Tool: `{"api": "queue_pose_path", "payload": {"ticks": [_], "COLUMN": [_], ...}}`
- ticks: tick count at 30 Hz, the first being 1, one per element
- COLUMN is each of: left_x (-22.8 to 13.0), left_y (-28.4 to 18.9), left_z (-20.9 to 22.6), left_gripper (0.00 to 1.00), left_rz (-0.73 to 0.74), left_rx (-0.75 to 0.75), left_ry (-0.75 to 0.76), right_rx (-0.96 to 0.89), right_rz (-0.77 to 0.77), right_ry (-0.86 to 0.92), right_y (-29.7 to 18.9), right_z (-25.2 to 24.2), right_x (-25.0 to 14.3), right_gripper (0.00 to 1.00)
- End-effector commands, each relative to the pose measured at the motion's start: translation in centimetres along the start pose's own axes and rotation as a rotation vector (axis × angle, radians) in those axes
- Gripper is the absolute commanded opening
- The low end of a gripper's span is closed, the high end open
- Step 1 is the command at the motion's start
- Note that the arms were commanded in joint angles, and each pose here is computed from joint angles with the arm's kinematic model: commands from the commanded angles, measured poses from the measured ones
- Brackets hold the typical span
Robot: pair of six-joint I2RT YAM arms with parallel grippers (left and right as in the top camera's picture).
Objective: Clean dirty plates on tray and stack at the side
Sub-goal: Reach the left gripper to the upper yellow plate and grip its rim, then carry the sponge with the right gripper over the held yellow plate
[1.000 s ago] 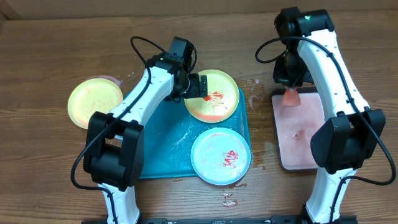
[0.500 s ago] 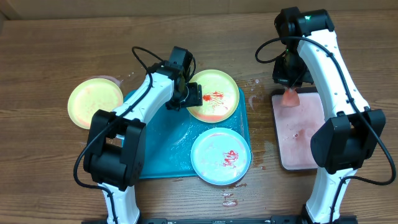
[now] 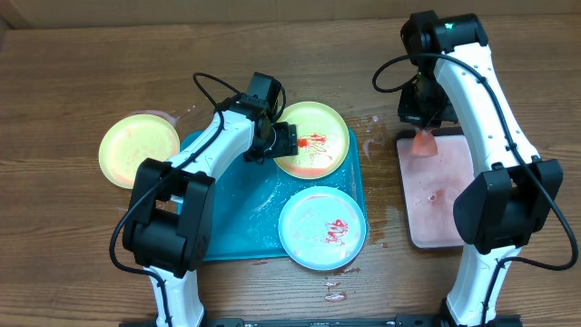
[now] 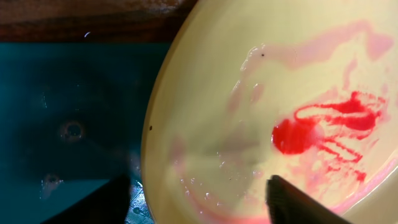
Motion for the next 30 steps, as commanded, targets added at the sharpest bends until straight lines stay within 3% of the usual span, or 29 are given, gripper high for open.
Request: {"api": "queue_pose_path", "payload": {"ticks": [1, 7, 9, 30], "left_x": [-0.5, -0.5, -0.4, -3.3], "left_y": [0.9, 0.9, 0.9, -0.1], "left_z": [0.6, 0.8, 0.9, 4.4], "left_gripper": [0.6, 0.27, 0.04, 0.05], "left_rz": [0.023, 0.017, 0.015, 0.127], "left_rx": [0.013, 0.031, 0.04, 0.361], "left_ry": [-0.01, -0.028, -0.028, -0.114], "right_rx": [0.039, 0.035, 0.035, 0.146], "right_rz": [-0.062, -0.055, -0.055, -0.042], "right_ry": [0.017, 0.016, 0.016, -0.074], "right_y": [-2.2, -2.2, -2.2, -2.4], "right_z": [-0.7, -0.7, -0.7, 0.7], "right_x": [0.0, -0.1, -0.1, -0.2], "right_gripper": [0.04, 0.04, 0.04, 0.04]}}
Point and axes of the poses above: each gripper's point midway between its finger pads, its own y axis out along the fingers, its own z axis along the line the jaws close on, x = y × z, the point moved 7 cm from there along -y, back along the fingers, and after that the axes turned 7 degrees about y, right-handed, at the moved point
